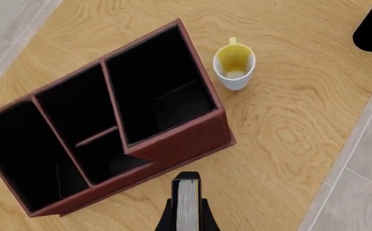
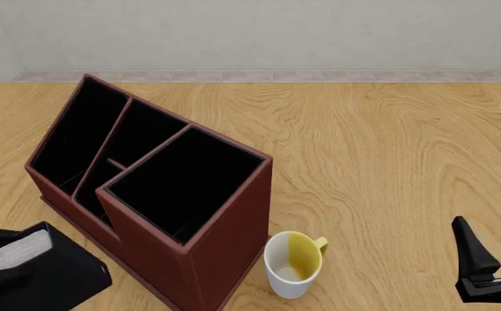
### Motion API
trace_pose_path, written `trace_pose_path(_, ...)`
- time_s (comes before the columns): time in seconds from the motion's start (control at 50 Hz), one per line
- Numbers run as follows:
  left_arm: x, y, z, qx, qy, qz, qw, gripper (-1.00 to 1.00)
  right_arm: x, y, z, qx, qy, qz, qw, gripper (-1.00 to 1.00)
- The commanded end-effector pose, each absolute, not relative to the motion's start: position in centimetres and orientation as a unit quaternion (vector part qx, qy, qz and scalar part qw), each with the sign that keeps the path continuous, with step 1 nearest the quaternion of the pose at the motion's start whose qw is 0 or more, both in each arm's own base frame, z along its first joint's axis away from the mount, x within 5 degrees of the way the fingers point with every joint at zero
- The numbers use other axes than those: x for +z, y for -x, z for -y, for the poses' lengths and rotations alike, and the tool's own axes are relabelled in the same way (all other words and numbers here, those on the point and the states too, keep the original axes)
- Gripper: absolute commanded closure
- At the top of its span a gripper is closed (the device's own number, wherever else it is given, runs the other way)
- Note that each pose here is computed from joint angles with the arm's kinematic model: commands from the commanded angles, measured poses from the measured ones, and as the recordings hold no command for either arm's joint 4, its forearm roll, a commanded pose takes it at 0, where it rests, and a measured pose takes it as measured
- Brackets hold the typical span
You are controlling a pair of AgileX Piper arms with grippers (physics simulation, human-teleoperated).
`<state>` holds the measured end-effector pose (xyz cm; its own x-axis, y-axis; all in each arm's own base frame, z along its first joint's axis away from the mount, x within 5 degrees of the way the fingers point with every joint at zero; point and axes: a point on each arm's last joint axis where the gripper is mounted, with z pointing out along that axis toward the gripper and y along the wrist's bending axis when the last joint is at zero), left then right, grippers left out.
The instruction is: Pick up the book and place it in the right compartment of the caddy.
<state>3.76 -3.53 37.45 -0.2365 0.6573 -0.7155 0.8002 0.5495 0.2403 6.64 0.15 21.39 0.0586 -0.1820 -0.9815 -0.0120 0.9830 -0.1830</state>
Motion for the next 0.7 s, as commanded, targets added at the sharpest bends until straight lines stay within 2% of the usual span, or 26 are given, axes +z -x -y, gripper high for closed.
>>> trace_pose_path(0.02,40.0,-4.5,3.8,-0.067,-0.467,-0.772,0.425,1.0,21.4,-6.7,-0.2,-0.059,0.073,-0.684,0.724,-1.0)
trace_pose_path(0.18,42.0,-5.2,4.0,-0.057,-0.456,-0.771,0.442,1.0,21.4,-6.6,-0.2,-0.059,0.073,-0.683,0.724,-1.0)
trace_pose_path(0.7,43.9,-7.1,4.6,-0.024,-0.45,-0.773,0.447,1.0,21.4,-6.7,-0.2,-0.058,0.074,-0.684,0.724,-1.0)
